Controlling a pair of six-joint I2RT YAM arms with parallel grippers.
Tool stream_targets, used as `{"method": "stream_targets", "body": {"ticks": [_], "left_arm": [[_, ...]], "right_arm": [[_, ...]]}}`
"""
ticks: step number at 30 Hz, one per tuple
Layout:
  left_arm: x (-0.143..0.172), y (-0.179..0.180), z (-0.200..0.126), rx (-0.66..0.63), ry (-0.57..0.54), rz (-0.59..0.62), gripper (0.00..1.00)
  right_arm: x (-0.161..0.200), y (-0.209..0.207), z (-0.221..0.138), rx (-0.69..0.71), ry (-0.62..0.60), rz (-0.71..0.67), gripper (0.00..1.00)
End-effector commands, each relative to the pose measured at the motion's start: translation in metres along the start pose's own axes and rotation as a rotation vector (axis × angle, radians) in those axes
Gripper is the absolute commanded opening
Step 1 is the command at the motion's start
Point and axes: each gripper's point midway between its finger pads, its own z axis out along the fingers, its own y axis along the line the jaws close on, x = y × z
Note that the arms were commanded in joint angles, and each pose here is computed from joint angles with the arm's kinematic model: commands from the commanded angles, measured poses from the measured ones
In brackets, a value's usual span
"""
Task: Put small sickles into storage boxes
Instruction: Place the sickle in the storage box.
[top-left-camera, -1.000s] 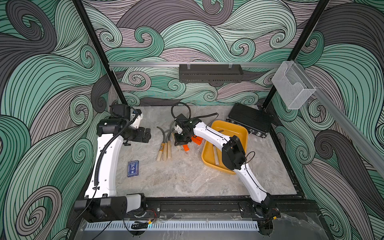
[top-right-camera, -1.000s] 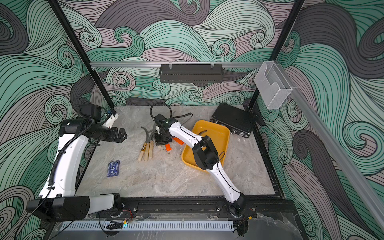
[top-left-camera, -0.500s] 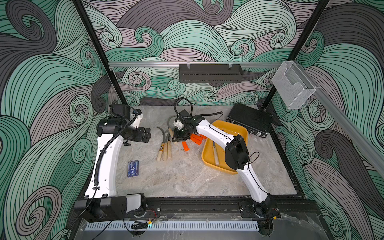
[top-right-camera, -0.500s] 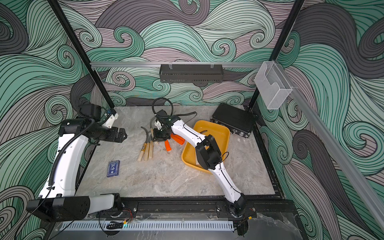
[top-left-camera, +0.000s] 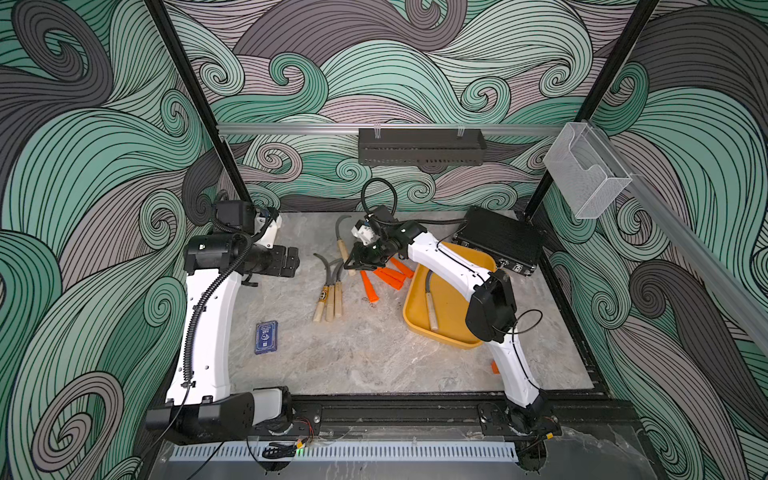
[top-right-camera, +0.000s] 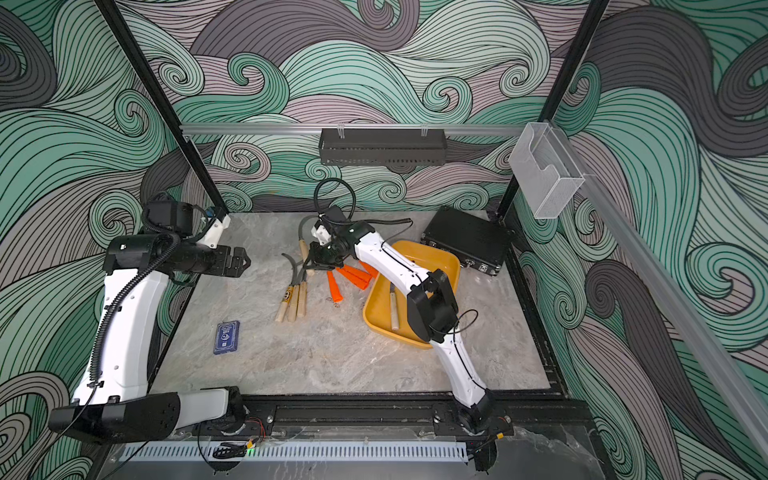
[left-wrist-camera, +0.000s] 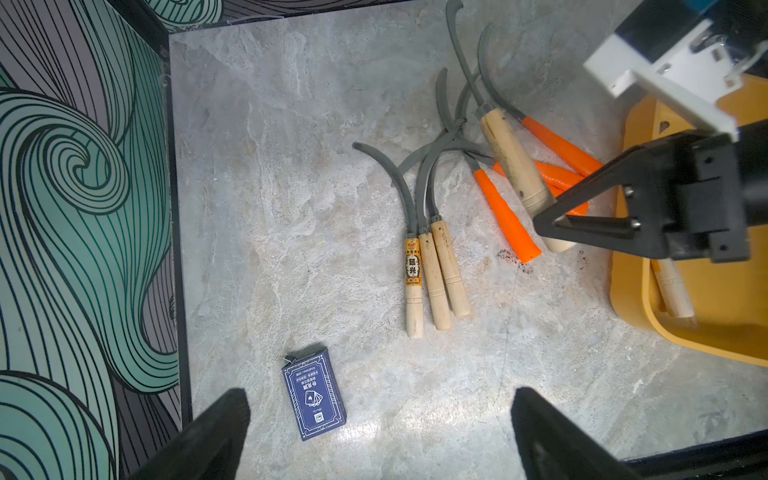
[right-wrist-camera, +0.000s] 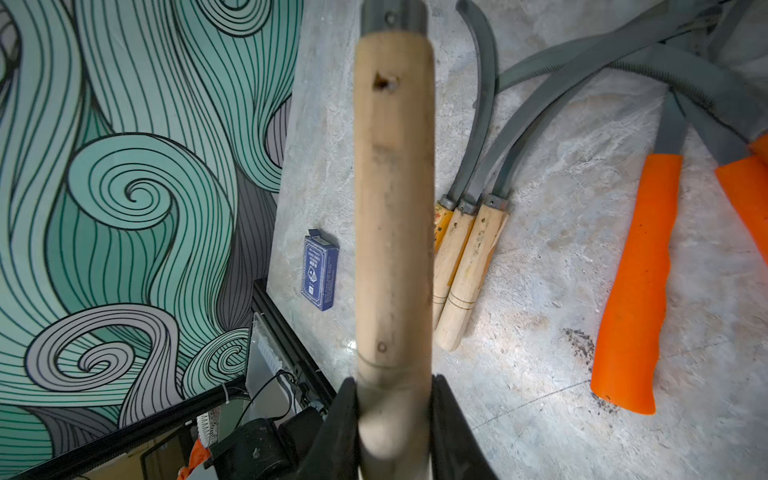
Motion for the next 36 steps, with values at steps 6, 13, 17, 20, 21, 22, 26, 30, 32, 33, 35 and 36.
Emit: {"method": "stream_targets", "body": {"ticks": [6, 13, 17, 20, 21, 22, 26, 30, 32, 33, 35, 36], "left_arm": [[-0.002, -0.002, -0.018, -0.001, -0.023, 0.007, 0.99], [-0.001, -0.004, -0.023, 0.003, -0.023, 0.020, 0.99], [0.000, -0.005, -0.023, 0.010, -0.019, 0.026, 0.99], [0.001, -0.006, -0.023, 0.015, -0.016, 0.028, 0.99], [0.002, -0.006, -0.022, 0.016, -0.014, 0.029, 0.99], [0.002, -0.006, -0.022, 0.016, -0.014, 0.031, 0.99], [0.004, -0.006, -0.023, 0.013, -0.008, 0.035, 0.99], [0.010, -0.005, -0.021, 0.010, 0.019, 0.028, 0.98], [0.013, -0.006, -0.021, 0.013, 0.034, 0.020, 0.99], [0.015, -0.007, -0.020, 0.018, 0.040, 0.017, 0.99], [0.016, -0.008, -0.021, 0.020, 0.037, 0.019, 0.99], [0.016, -0.008, -0.021, 0.021, 0.031, 0.021, 0.99]], "right_arm": [[0.013, 0.013, -0.059, -0.025, -0.050, -0.037, 0.00], [0.048, -0.004, -0.107, 0.015, -0.073, -0.024, 0.00], [0.075, -0.020, -0.135, 0.045, -0.097, 0.003, 0.00], [0.095, -0.035, -0.156, 0.062, -0.116, 0.038, 0.00], [0.102, -0.040, -0.162, 0.066, -0.120, 0.051, 0.00], [0.110, -0.045, -0.168, 0.070, -0.126, 0.062, 0.00], [0.138, -0.069, -0.187, 0.121, -0.140, 0.107, 0.00], [0.160, -0.089, -0.194, 0.145, -0.141, 0.158, 0.00], [0.167, -0.097, -0.196, 0.157, -0.147, 0.178, 0.00], [0.169, -0.099, -0.197, 0.160, -0.154, 0.188, 0.00], [0.172, -0.106, -0.198, 0.169, -0.157, 0.210, 0.00], [0.173, -0.109, -0.198, 0.175, -0.156, 0.216, 0.00]]}}
